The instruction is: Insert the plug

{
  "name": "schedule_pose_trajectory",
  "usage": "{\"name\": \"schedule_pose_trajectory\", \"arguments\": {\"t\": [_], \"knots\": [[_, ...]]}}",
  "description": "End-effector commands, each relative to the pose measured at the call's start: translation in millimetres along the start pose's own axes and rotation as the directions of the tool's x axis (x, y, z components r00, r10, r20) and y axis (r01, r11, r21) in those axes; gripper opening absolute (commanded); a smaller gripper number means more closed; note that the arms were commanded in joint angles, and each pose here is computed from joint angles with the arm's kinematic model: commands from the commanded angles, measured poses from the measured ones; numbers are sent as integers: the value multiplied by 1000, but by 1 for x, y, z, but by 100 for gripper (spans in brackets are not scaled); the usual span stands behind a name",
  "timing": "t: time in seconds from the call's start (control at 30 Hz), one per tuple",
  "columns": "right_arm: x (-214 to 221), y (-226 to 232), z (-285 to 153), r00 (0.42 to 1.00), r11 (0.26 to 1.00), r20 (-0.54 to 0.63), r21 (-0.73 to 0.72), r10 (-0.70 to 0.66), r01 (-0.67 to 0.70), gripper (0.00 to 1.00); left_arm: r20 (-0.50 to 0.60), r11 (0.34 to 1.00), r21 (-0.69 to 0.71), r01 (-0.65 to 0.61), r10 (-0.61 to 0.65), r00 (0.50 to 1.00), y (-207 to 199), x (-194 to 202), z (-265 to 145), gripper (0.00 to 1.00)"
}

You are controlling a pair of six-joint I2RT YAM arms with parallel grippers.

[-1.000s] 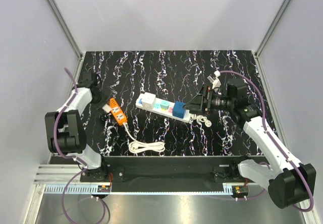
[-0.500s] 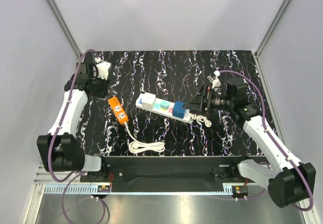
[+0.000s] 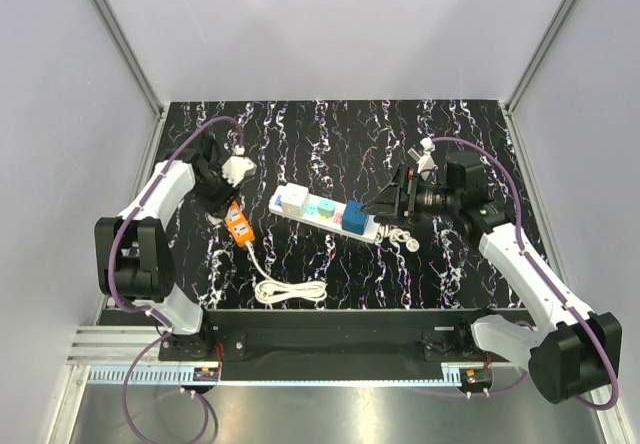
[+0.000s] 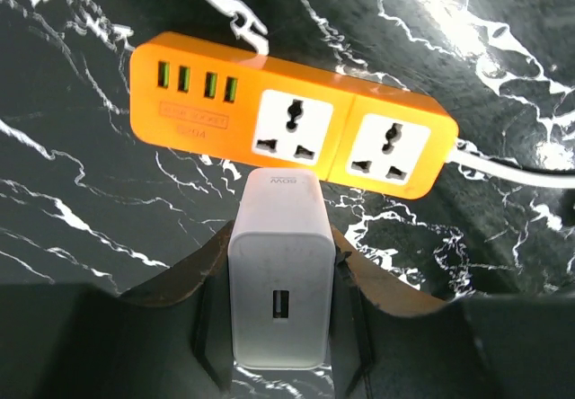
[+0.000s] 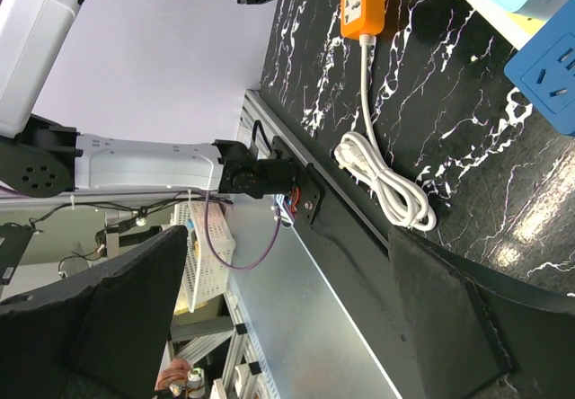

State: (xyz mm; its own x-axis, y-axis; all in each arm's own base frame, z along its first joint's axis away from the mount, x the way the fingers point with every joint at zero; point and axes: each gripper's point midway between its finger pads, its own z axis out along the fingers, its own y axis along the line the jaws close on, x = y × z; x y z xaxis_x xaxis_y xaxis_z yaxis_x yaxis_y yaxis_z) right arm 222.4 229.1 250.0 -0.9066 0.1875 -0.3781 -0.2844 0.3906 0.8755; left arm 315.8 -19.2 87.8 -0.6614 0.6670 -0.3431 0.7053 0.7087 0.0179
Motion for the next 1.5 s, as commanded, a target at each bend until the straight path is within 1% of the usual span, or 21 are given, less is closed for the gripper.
{"name": "schedule_pose_trajectory", "arguments": {"t": [0.0,0.07,0.13,0.3,0.47,0.67,0.97,1.2,1.33,1.4,1.47], "knots": [[-10,16,-2,999,998,12,-53,-46,46,100,13,993,-16,-115,115,993,2,-14,-14,0],[-9,17,-2,999,997,13,-56,-46,47,100,54,993,14,-119,118,991,-4,-22,-14,0],[-9,14,-1,999,998,21,-47,-46,47,100,64,993,14,-117,115,991,-3,-26,-14,0],[-10,11,1,999,998,20,-42,-44,45,100,6,995,4,-97,97,995,3,-16,-2,0],[-11,12,0,999,998,21,-45,-47,47,100,64,997,0,-72,72,995,3,-16,15,0],[-10,10,1,999,998,18,-42,-43,44,100,95,999,-29,-42,45,994,7,-9,31,0],[-12,8,3,999,998,18,-36,-43,44,100,64,1000,-12,-19,20,998,3,5,41,0],[-12,9,2,999,998,16,-40,-45,45,100,19,1000,30,0,-1,1000,-10,26,63,0],[-12,7,4,999,999,13,-36,-40,41,100,37,999,44,12,-14,999,-15,26,67,0],[-12,7,4,999,998,14,-34,-43,44,100,52,1000,22,9,-10,999,-11,22,64,0],[-12,5,4,999,999,14,-30,-38,39,100,46,1000,-3,16,-16,999,-6,21,61,0]]}}
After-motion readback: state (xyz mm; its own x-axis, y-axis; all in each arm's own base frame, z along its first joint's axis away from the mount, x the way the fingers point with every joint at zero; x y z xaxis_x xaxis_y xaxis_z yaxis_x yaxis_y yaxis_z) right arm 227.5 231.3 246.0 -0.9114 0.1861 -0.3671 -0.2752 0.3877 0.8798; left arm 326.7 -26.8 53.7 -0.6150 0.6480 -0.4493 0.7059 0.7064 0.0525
